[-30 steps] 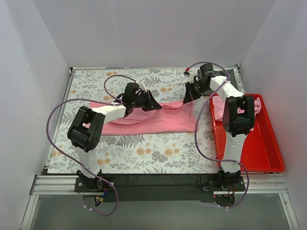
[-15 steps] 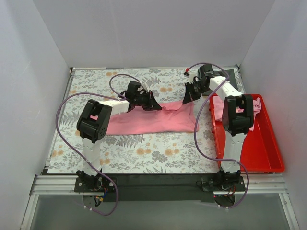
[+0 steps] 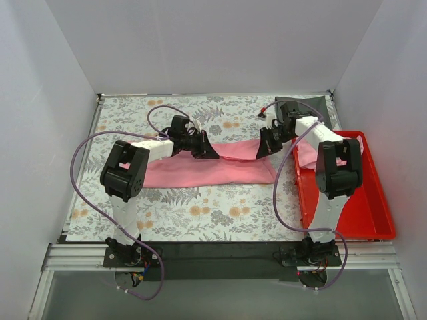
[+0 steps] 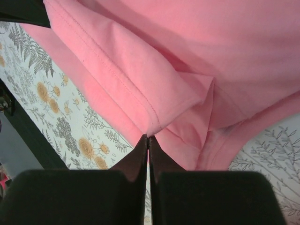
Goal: Fold and stack the t-shirts
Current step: Fold the tshirt
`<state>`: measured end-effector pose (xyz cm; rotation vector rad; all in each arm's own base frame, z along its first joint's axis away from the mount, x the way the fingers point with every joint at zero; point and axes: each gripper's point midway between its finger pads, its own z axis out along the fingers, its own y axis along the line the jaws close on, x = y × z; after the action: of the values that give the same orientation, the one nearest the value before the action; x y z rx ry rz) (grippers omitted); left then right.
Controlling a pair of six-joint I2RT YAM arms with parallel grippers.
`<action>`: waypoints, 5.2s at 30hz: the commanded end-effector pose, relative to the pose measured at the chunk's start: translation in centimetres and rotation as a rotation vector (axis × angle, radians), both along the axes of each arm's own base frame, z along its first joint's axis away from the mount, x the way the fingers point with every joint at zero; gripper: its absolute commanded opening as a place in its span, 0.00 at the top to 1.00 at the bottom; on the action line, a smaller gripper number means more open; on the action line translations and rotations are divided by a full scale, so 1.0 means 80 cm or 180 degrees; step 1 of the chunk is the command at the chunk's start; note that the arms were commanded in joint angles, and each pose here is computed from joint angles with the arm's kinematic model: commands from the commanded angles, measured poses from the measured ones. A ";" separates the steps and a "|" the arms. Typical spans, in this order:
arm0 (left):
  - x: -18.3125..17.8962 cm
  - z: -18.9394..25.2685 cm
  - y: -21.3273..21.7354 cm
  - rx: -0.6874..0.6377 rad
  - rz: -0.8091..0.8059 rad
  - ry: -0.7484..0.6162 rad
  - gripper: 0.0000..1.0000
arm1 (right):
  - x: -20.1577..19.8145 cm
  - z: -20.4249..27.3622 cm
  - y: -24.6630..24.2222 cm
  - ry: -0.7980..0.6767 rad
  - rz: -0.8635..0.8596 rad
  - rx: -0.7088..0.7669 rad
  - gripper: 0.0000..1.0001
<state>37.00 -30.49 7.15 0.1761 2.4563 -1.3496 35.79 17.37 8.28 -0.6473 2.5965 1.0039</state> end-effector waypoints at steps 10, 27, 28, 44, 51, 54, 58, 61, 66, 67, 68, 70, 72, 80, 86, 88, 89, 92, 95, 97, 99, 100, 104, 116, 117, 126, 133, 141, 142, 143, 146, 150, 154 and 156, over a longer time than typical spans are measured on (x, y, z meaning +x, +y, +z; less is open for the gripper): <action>-0.019 0.003 0.012 0.0165 -0.0200 0.0094 0.93 | -0.030 -0.003 -0.007 0.0116 0.0048 -0.0025 0.92; -0.068 0.018 0.191 0.1002 -0.0189 -0.0189 0.72 | -0.070 -0.004 -0.033 -0.0190 0.0396 -0.0829 0.71; -0.072 0.011 0.204 0.1090 -0.0228 -0.0154 0.72 | -0.070 -0.014 -0.035 -0.0145 0.0415 -0.0897 0.71; -0.077 -0.080 0.382 0.1955 0.0385 0.0457 0.80 | 0.020 -0.090 -0.071 -0.0641 0.0448 -0.1910 0.78; -0.091 -0.066 0.377 0.1939 0.0322 0.0201 0.80 | 0.135 -0.074 -0.041 -0.1335 0.0366 -0.2198 0.80; -0.081 -0.033 0.364 0.1775 0.0310 -0.0186 0.79 | 0.187 -0.060 -0.036 -0.1656 0.0177 -0.2318 0.81; -0.059 0.011 0.354 0.1704 0.0244 -0.0681 0.77 | 0.266 -0.026 -0.016 -0.2167 -0.0154 -0.2244 0.81; -0.049 0.021 0.354 0.1895 0.0068 -0.0876 0.76 | 0.285 0.005 -0.003 -0.2364 -0.0292 -0.2070 0.78; -0.051 0.008 0.346 0.2327 -0.0398 -0.1089 0.76 | 0.275 0.089 0.016 -0.2603 -0.0420 -0.1624 0.71; -0.049 0.006 0.344 0.2384 -0.0442 -0.1134 0.76 | 0.267 0.099 0.025 -0.2605 -0.0377 -0.1473 0.68; -0.050 0.001 0.336 0.2454 -0.0558 -0.1175 0.77 | 0.259 0.100 0.028 -0.2560 -0.0375 -0.1413 0.67; -0.051 -0.012 0.332 0.2632 -0.0737 -0.1207 0.77 | 0.245 0.134 0.036 -0.2632 -0.0360 -0.1183 0.65; -0.052 -0.020 0.327 0.2747 -0.0850 -0.1223 0.77 | 0.229 0.152 0.036 -0.2614 -0.0380 -0.1097 0.64; -0.111 -0.083 0.341 0.3327 -0.1600 -0.0957 0.78 | 0.180 0.175 0.028 -0.2406 -0.0336 -0.0911 0.64; -0.173 -0.093 0.316 0.3215 -0.2065 -0.0767 0.78 | 0.152 0.164 0.010 -0.2205 -0.0317 -0.0929 0.64; -0.207 -0.090 0.293 0.3152 -0.2330 -0.0771 0.78 | 0.142 0.160 0.007 -0.2138 -0.0292 -0.0928 0.65; -0.220 -0.089 0.283 0.3124 -0.2409 -0.0759 0.78 | 0.137 0.148 0.004 -0.2068 -0.0274 -0.0956 0.65; -0.270 -0.070 0.228 0.2856 -0.2657 -0.0644 0.78 | 0.122 0.137 -0.006 -0.1958 -0.0270 -0.0976 0.66; -0.294 -0.044 0.154 0.2514 -0.2895 -0.0840 0.78 | 0.115 0.126 -0.009 -0.1874 -0.0250 -0.0980 0.66; -0.293 -0.018 0.104 0.2217 -0.2860 -0.0911 0.78 | 0.109 0.116 -0.006 -0.1784 -0.0223 -0.0942 0.68; -0.278 0.000 0.076 0.2061 -0.2729 -0.0964 0.78 | 0.104 0.106 0.002 -0.1659 -0.0196 -0.0830 0.69; -0.271 0.009 0.068 0.2004 -0.2678 -0.1004 0.78 | 0.101 0.102 0.006 -0.1600 -0.0165 -0.0785 0.72; -0.228 0.065 0.036 0.1613 -0.2324 -0.1315 0.77 | 0.090 0.082 0.031 -0.1373 -0.0082 -0.0627 0.79; -0.072 0.124 0.114 0.1089 -0.0661 -0.1158 0.77 | 0.106 -0.019 0.086 -0.0967 0.0024 -0.0902 0.88; -0.064 0.124 0.119 0.1077 -0.0571 -0.1148 0.77 | 0.110 -0.032 0.085 -0.0944 0.0023 -0.0969 0.88; -0.027 0.098 0.177 0.0892 0.0133 -0.0666 0.77 | 0.172 -0.099 0.089 -0.1157 0.0076 -0.1516 0.90; -0.050 0.082 0.181 0.0915 -0.0085 -0.0798 0.77 | 0.257 -0.085 0.137 -0.2123 0.0201 -0.1582 0.89; -0.101 0.044 0.163 0.1303 -0.0760 -0.1121 0.76 | 0.297 -0.005 0.179 -0.2897 -0.0053 -0.1289 0.83; -0.109 0.037 0.158 0.1377 -0.0840 -0.1136 0.76 | 0.297 0.006 0.178 -0.2926 -0.0086 -0.1266 0.81; -0.113 0.031 0.151 0.1436 -0.0911 -0.1193 0.76 | 0.295 0.025 0.174 -0.2961 -0.0110 -0.1213 0.80; -0.138 0.006 0.125 0.1539 -0.1170 -0.1206 0.77 | 0.289 0.077 0.169 -0.3088 -0.0198 -0.1060 0.73; -0.160 -0.023 0.106 0.1690 -0.1386 -0.1080 0.79 | 0.268 0.098 0.158 -0.3068 -0.0166 -0.1008 0.69; -0.187 -0.042 0.099 0.1766 -0.1566 -0.0943 0.79 | 0.247 0.125 0.145 -0.3087 -0.0171 -0.0979 0.68; -0.212 -0.053 0.093 0.1804 -0.1705 -0.0830 0.79 | 0.238 0.122 0.139 -0.3021 -0.0166 -0.1000 0.68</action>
<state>21.70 -22.62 3.72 1.0764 2.5637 -0.7135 55.37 28.38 14.12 -0.8835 1.9595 0.1296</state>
